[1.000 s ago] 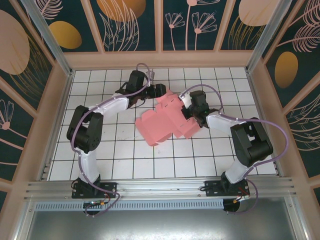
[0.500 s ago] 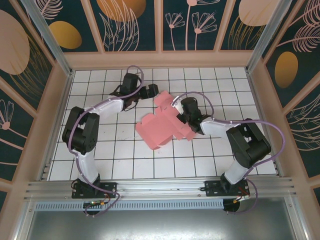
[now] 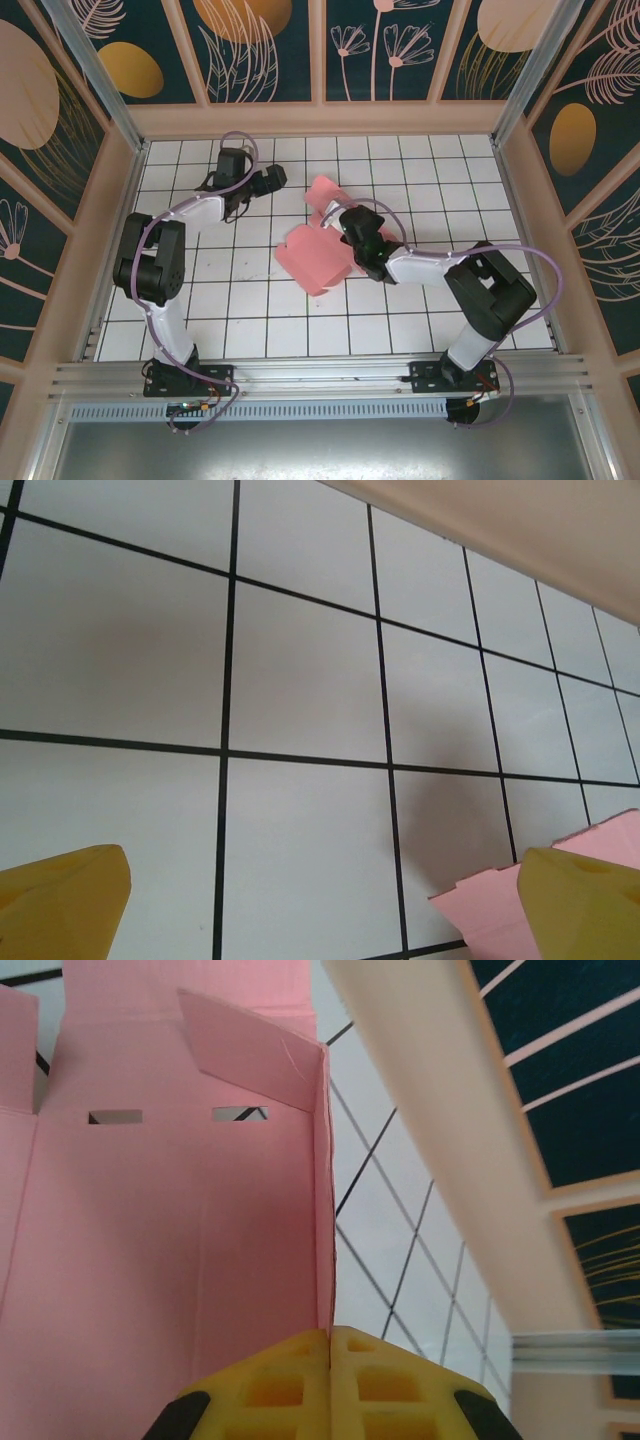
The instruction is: Fold the paper box
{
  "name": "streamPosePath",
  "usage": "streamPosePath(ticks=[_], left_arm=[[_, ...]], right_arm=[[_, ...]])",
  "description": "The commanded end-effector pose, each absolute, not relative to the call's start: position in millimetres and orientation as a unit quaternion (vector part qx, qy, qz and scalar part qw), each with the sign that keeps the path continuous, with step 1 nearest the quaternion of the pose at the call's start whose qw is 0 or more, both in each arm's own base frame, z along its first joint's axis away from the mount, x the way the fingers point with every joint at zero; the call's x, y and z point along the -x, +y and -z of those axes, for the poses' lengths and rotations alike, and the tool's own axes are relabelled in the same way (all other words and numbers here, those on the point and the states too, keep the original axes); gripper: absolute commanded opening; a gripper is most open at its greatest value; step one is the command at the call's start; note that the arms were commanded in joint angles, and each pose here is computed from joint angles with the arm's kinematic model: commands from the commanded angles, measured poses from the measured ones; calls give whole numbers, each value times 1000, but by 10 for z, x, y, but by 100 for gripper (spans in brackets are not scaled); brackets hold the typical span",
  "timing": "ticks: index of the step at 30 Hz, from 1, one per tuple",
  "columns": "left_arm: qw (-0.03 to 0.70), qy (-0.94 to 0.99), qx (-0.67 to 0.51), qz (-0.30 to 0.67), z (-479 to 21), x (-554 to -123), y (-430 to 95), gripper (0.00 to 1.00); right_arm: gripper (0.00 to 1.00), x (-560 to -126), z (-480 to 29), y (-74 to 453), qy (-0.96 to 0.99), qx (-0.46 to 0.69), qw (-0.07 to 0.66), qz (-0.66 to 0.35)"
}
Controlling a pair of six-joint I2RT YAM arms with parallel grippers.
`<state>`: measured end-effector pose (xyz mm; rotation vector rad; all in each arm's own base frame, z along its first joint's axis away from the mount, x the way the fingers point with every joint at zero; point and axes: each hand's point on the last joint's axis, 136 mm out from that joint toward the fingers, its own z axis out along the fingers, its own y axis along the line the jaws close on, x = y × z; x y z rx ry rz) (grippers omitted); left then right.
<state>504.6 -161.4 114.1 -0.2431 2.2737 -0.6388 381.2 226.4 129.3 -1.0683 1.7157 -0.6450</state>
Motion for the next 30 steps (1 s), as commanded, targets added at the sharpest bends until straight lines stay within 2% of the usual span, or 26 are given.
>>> streamPosePath(ticks=[1,11,22,30], left_arm=[[392,877,96,261,-1253,-5103,-1569,99],[390,877,106,259,-1165,-5110,-1413,99],[376,880,109,270,-1063,-5127,-1412,99],[365,883,97,280,-983,-5145,-1475,99]], right_arm=[[0,-3799,-1607,2321,663,431,526,313],[0,-3565,-1690,2633,585,473,559,349],[0,-3426,-1363,2751,556,503,551,366],[0,-3392,-1306,2737,554,498,554,371]])
